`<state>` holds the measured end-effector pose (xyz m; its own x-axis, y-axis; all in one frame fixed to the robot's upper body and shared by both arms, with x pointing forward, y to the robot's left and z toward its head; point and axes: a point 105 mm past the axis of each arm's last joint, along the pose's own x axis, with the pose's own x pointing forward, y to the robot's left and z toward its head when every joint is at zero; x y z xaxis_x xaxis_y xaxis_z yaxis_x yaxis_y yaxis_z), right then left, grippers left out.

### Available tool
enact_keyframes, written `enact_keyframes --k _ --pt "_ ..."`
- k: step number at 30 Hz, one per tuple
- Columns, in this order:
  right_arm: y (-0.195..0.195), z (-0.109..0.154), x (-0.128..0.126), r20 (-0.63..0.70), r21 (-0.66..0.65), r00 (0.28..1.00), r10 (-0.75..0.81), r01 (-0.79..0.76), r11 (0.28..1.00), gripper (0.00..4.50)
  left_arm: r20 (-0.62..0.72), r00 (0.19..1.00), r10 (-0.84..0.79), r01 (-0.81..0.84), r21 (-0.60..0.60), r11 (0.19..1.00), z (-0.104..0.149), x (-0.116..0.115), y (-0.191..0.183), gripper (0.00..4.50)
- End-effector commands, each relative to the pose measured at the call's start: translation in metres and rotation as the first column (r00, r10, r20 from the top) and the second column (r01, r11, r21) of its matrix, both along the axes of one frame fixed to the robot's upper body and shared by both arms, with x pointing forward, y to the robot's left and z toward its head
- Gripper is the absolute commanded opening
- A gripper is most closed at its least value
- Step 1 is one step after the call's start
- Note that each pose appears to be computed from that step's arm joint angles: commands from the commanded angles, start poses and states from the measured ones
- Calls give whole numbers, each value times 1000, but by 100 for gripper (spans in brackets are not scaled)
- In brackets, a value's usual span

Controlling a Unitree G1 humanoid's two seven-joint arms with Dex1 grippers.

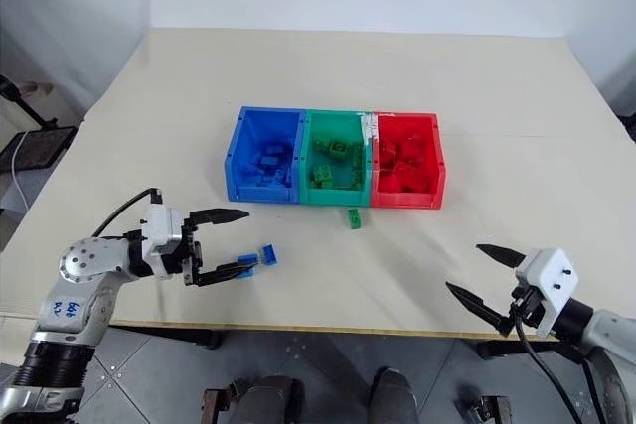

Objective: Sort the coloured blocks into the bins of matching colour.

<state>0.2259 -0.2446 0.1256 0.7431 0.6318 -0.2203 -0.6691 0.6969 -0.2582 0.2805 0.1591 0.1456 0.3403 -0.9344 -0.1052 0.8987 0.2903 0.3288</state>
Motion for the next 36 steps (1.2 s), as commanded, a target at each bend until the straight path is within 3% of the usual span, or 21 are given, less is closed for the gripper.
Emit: enact_keyframes --k 1,4,8,14,19,23,32,36 --pt "29 15 6 28 15 997 74 -74 997 448 43 999 1 -1 2 1000 7 1 2 450" --pt "68 13 18 -58 34 992 113 -111 993 448 55 998 39 -40 14 999 6 3 10 450" --pt "104 6 47 -166 72 986 34 -22 997 448 67 991 115 -116 16 993 6 1 23 450" --pt "147 -2 83 -195 61 981 -6 18 998 448 58 986 156 -157 18 987 6 -10 33 450" --pt "156 -3 97 -171 41 985 -27 34 999 448 51 985 164 -165 23 986 7 -16 34 450" --pt "162 -8 100 -170 37 985 -27 34 999 356 51 983 175 -177 27 984 7 -18 36 450" --pt "160 -5 94 -162 67 987 0 11 998 46 50 980 192 -193 9 981 6 -19 33 450" --pt "174 17 81 -117 137 981 156 -140 981 46 53 975 218 -217 -11 976 9 -17 34 450"
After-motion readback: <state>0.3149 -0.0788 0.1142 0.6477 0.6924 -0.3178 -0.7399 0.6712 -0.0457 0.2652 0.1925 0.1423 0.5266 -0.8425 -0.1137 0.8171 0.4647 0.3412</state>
